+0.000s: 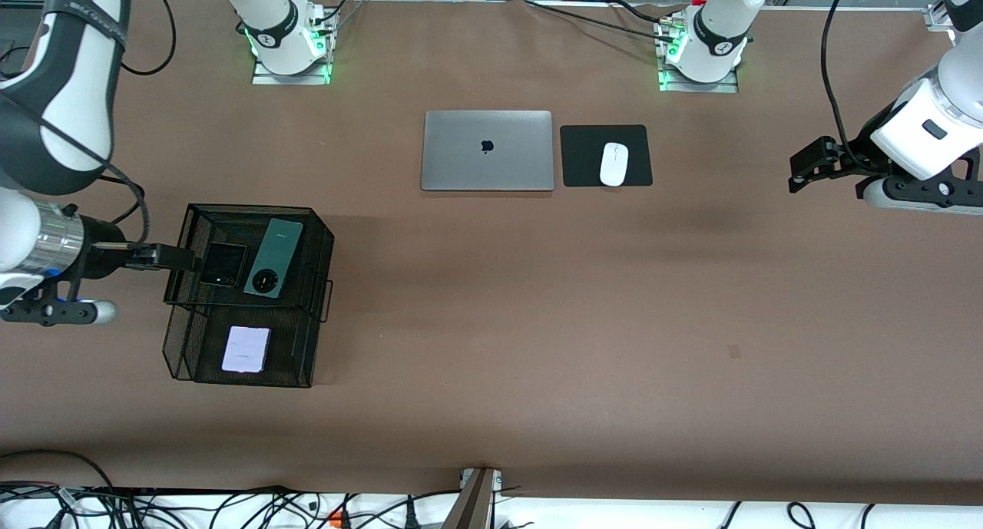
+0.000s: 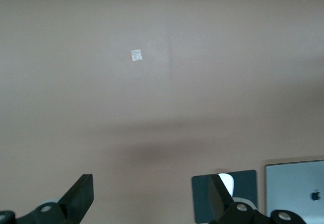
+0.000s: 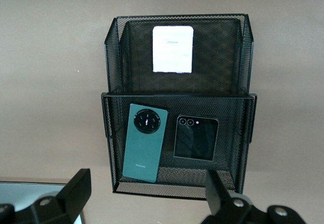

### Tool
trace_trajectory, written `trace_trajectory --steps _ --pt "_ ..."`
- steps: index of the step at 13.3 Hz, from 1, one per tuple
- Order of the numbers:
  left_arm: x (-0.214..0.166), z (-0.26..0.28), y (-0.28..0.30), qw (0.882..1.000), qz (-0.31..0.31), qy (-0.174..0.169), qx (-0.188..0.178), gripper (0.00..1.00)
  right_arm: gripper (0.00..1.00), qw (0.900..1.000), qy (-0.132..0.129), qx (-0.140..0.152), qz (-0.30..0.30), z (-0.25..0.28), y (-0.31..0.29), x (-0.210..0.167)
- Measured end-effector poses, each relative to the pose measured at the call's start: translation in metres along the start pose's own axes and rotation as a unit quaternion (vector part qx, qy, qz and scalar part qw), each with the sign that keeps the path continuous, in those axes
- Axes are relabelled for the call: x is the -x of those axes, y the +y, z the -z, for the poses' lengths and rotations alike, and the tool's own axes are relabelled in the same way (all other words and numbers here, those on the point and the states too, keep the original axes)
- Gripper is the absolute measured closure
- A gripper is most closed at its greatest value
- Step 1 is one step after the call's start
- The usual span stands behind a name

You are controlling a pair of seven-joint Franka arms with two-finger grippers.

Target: Place phones with both arms

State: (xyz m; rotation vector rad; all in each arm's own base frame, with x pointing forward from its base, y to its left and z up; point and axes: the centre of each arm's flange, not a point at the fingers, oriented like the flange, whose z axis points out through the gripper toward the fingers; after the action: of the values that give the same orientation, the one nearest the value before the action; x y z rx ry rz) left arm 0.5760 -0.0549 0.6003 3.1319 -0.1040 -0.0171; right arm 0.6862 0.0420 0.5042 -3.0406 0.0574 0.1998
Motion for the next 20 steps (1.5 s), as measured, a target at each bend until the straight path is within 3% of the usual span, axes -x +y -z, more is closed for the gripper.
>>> trace_trajectory --steps 3,7,13,20 --pt "0.001 -0.001 -0.001 1.000 -0.013 -0.005 -0.006 0.00 0.00 1.000 0.001 0.016 0.008 0.001 0.002 -0.003" --pt "0.002 -0.001 -0.001 1.000 -0.014 -0.009 -0.006 0.00 0.00 0.998 0.008 0.059 0.002 0.016 0.007 -0.003" --pt "0.002 -0.001 -0.001 1.000 -0.014 -0.009 -0.006 0.00 0.01 0.998 0.047 0.044 -0.001 0.027 0.016 0.019" --pt "0.003 -0.001 -0.001 1.000 -0.014 -0.010 -0.006 0.00 0.00 0.998 0.048 0.045 -0.024 0.018 0.013 0.035"
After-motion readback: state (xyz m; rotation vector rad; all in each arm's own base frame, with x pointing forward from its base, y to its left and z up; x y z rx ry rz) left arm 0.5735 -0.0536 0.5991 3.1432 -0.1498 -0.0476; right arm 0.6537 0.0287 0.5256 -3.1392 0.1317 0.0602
